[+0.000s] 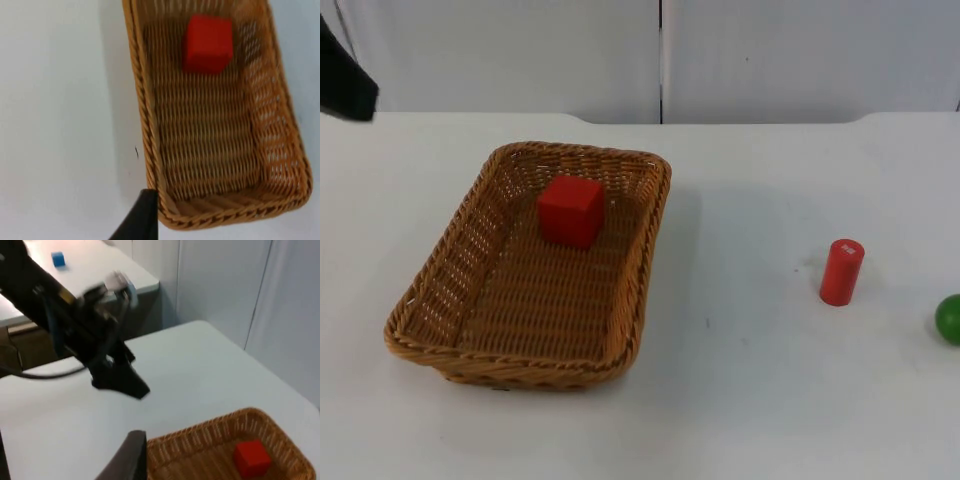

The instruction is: Pick up the basket with the left hand and place the object to the left of the red cylinder into the basket with the right hand.

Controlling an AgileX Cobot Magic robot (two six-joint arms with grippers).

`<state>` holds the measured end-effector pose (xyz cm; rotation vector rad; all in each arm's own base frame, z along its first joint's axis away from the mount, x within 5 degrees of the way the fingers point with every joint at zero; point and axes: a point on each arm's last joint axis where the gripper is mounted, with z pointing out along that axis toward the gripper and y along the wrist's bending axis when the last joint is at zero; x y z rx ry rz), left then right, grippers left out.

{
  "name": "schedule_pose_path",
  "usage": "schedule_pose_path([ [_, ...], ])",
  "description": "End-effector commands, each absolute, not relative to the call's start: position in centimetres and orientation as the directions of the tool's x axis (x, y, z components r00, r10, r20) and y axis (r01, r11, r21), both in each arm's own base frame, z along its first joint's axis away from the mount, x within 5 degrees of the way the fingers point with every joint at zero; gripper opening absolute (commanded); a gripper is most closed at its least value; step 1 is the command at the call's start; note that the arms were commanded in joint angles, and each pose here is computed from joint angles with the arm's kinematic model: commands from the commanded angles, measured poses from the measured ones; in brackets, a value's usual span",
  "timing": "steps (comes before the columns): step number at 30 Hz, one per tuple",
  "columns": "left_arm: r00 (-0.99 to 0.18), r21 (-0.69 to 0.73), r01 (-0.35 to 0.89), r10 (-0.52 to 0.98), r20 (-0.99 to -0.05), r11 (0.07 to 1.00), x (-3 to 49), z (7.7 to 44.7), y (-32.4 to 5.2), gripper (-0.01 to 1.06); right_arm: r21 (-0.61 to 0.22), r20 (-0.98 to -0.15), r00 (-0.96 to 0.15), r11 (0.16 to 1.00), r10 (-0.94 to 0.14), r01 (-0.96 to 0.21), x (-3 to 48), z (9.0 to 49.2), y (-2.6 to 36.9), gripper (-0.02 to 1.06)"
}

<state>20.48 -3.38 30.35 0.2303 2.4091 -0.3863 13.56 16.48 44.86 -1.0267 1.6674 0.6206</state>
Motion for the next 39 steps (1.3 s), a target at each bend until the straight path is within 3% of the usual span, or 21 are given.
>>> schedule_pose_path([
  [1,-0.716,-0.189,0.273,0.068,-0.695,0.943,19.3,31.1,-3.4,0.96,-0.063,-0.940,-0.120,0.511,-0.318,-0.857,13.8,44.1,16.6,1.05],
  [5,-0.650,-0.160,0.285,0.067,-0.757,0.945,16.9,32.1,-3.2,0.96,-0.017,-0.935,-0.169,0.514,-0.313,-0.858,14.0,42.4,16.9,1.05],
  [13,-0.554,-0.121,0.318,0.081,-0.829,0.940,13.3,34.1,-3.2,0.96,-0.001,-0.916,-0.211,0.528,-0.341,-0.850,14.3,39.8,17.1,1.05],
  [39,-0.415,-0.061,0.354,0.099,-0.904,0.933,6.2,35.9,-3.1,0.96,0.036,-0.826,-0.339,0.557,-0.451,-0.830,14.2,30.8,16.6,1.05],
])
